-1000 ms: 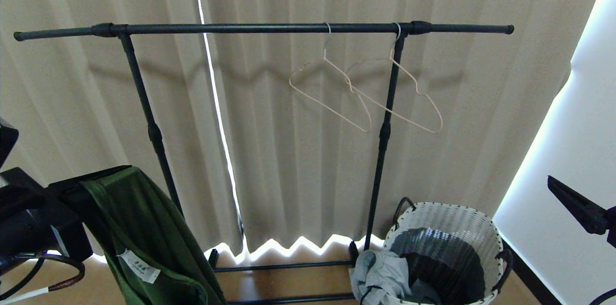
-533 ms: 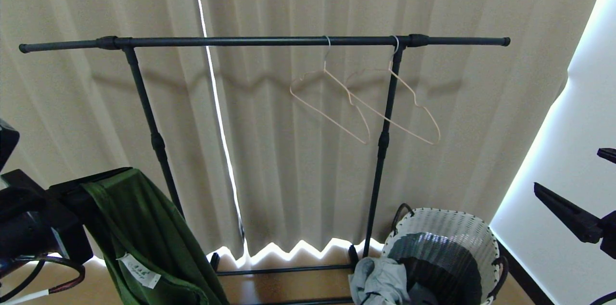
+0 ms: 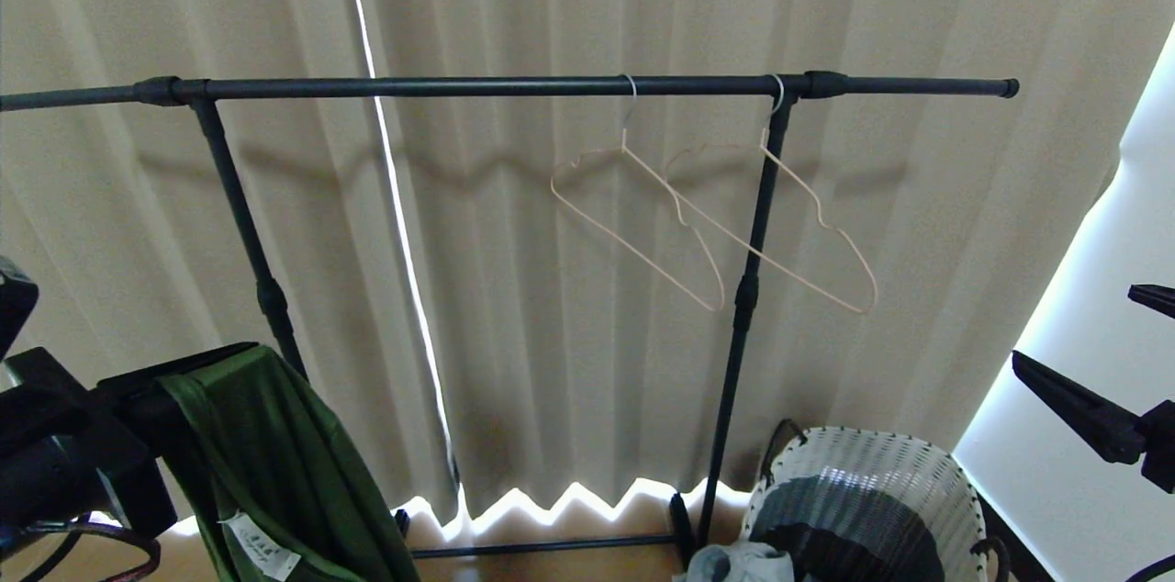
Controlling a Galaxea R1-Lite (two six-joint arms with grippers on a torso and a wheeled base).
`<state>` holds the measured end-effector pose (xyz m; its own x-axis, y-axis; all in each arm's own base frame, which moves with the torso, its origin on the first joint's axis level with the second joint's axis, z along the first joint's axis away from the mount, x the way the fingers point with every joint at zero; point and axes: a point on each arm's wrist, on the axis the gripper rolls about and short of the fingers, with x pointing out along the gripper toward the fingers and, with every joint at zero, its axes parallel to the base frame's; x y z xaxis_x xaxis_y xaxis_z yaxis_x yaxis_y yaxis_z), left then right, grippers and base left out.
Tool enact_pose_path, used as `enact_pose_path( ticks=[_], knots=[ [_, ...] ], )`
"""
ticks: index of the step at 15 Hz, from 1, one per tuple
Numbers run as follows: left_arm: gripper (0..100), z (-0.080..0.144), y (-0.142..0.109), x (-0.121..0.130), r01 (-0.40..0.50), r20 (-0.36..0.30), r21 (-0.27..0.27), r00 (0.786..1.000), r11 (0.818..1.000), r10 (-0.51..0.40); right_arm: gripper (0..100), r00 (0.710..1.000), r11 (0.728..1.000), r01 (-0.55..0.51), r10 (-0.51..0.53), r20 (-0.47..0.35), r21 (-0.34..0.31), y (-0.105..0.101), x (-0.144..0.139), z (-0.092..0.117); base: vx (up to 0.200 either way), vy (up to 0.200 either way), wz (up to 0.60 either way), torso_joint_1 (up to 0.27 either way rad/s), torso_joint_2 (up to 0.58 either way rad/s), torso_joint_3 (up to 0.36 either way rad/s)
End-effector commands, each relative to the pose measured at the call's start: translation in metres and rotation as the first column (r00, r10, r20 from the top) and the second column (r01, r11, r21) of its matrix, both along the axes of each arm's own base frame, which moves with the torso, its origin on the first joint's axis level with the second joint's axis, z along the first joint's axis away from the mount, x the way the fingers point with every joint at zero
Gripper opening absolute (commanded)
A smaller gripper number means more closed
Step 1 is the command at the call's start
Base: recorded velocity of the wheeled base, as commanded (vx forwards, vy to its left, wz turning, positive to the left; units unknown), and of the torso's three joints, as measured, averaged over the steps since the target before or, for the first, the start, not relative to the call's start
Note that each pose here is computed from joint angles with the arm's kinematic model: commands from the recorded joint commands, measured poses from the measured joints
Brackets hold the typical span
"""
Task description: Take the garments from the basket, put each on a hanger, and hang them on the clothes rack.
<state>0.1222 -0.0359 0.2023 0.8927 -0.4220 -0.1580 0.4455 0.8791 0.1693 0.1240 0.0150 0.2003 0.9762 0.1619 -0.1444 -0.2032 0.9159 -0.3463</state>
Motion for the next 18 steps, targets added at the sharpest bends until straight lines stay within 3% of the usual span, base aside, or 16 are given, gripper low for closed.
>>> enact_pose_path(
  ticks=[1,6,10,14,18],
  knots=[
    [0,-0.001,-0.001,-0.003,0.015,0.003,-0.002,1.0,1.0,-0.015,100,1.0,1.0,0.0,0.0,-0.004,0.004,0.0,0.001,0.001,0.2,0.0,0.0,0.012,0.01,0.002],
    [0,-0.001,-0.002,-0.001,0.018,-0.002,-0.002,1.0,1.0,-0.018,100,0.994,0.997,-0.019,0.027,-0.107,0.081,0.002,0.002,0.008,0.2,0.0,0.0,0.004,0.0,0.0],
    [0,-0.001,-0.006,0.002,0.043,-0.01,0.003,0.999,0.999,-0.043,100,0.989,0.996,-0.031,0.042,-0.139,0.081,0.003,0.005,0.005,0.2,0.0,0.0,0.001,0.0,0.002],
    [0,-0.008,-0.012,-0.002,0.089,-0.035,0.002,0.995,0.996,-0.089,100,0.981,0.993,-0.058,0.076,-0.178,0.101,0.011,0.026,0.009,0.0,0.0,0.0,0.0,0.0,0.0],
    [0,-0.013,-0.011,-0.005,0.089,-0.048,0.007,0.995,0.996,-0.089,100,0.953,0.986,-0.094,0.129,-0.275,0.137,0.026,0.047,0.031,0.0,0.0,0.0,0.0,0.0,0.0]
  ],
)
